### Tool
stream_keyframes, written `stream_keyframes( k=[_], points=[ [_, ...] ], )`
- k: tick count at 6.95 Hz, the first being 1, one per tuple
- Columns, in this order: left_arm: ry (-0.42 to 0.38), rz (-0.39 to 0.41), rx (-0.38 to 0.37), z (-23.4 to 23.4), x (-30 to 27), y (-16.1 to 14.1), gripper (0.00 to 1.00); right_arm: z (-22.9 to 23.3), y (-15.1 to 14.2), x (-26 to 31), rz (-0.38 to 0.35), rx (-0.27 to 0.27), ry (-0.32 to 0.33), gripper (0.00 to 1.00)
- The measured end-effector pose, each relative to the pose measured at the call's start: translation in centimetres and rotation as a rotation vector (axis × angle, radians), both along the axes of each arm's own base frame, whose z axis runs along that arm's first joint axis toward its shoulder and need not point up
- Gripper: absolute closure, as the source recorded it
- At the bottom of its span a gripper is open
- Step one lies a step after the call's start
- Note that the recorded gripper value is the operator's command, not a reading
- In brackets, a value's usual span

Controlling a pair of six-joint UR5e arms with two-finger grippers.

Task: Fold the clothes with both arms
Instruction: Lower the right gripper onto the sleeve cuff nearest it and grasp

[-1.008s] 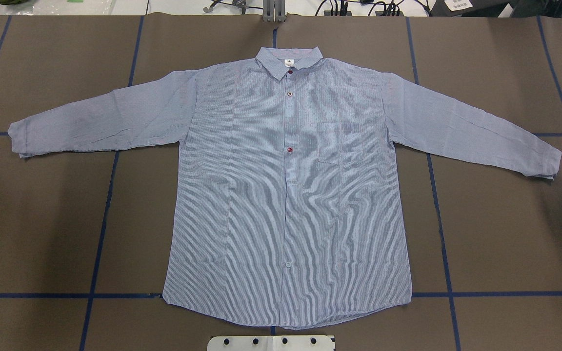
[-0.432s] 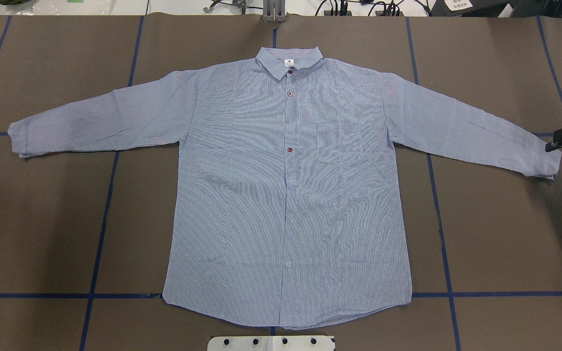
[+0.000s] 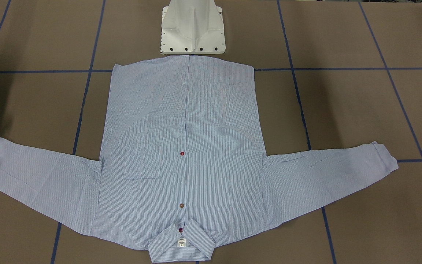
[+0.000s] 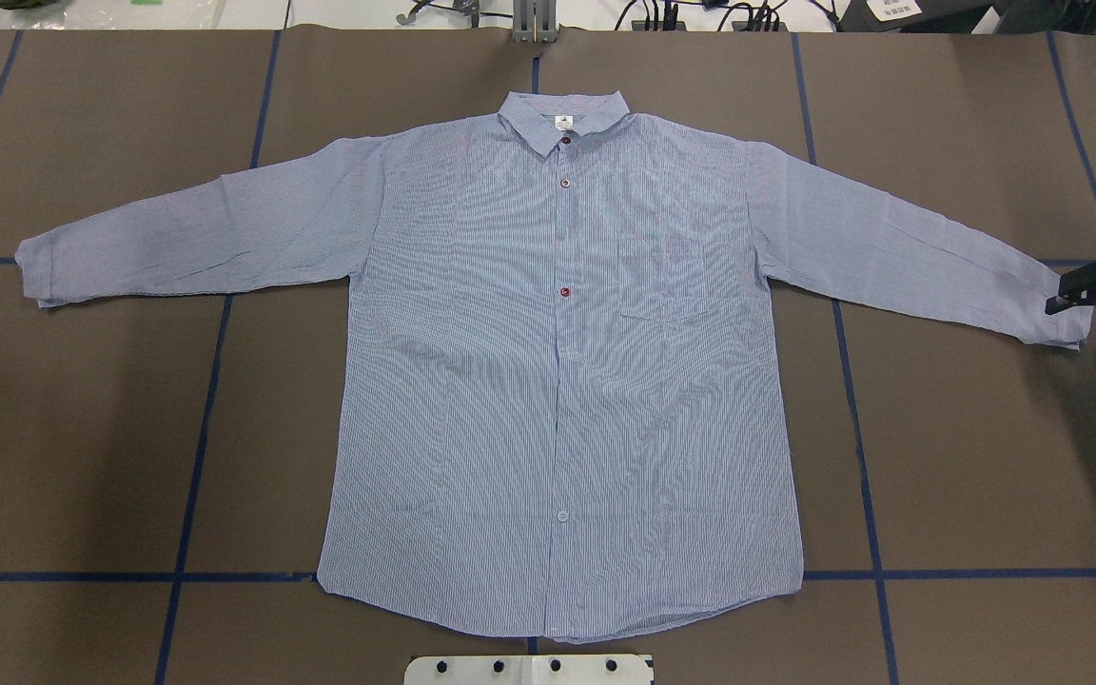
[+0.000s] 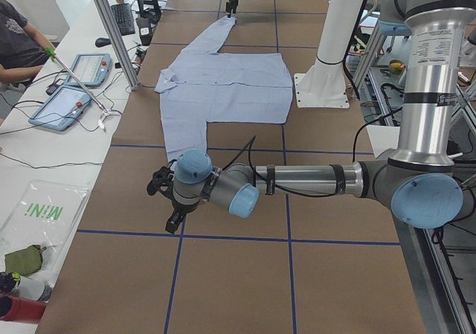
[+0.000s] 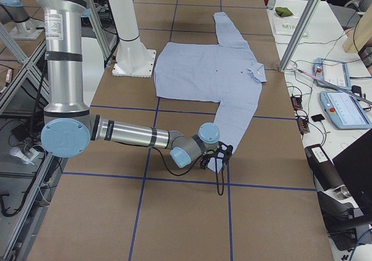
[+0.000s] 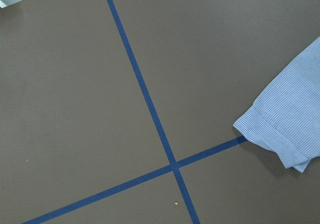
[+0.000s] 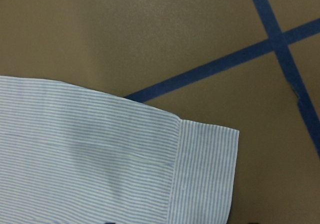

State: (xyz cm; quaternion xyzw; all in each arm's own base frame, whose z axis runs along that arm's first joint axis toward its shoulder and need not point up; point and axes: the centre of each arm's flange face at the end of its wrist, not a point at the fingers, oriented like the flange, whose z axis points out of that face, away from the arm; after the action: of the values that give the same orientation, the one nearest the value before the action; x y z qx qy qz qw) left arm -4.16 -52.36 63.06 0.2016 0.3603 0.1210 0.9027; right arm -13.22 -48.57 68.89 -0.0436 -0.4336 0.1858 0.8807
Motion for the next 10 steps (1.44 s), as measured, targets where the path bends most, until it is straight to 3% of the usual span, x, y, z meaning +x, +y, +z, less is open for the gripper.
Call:
stream_keyframes(
  k=[1, 3, 4, 7, 10],
  points=[
    [0.0, 0.0, 0.0, 0.0, 0.0, 0.0, 0.0, 0.0, 0.1, -0.3, -0.005, -0.003, -0.001, 0.35],
    [0.0, 0.0, 0.001, 0.0, 0.0, 0.0, 0.0, 0.2, 0.3, -0.5, -0.009, -0.009, 0.0, 0.92],
    [0.0, 0.0, 0.002, -0.1, 0.0, 0.0, 0.01, 0.5, 0.5, -0.4, -0.008, -0.015, 0.003, 1.0],
    [0.011, -0.026, -0.017, -0.4, 0.0, -0.1, 0.0, 0.1, 1.6, 0.1, -0.008, -0.007, -0.003, 1.0],
    [0.014, -0.031, -0.019, -0.6, 0.0, 0.0, 0.01, -7.3, -0.5, -0.9, -0.01, 0.113, -0.053, 1.0]
  ],
)
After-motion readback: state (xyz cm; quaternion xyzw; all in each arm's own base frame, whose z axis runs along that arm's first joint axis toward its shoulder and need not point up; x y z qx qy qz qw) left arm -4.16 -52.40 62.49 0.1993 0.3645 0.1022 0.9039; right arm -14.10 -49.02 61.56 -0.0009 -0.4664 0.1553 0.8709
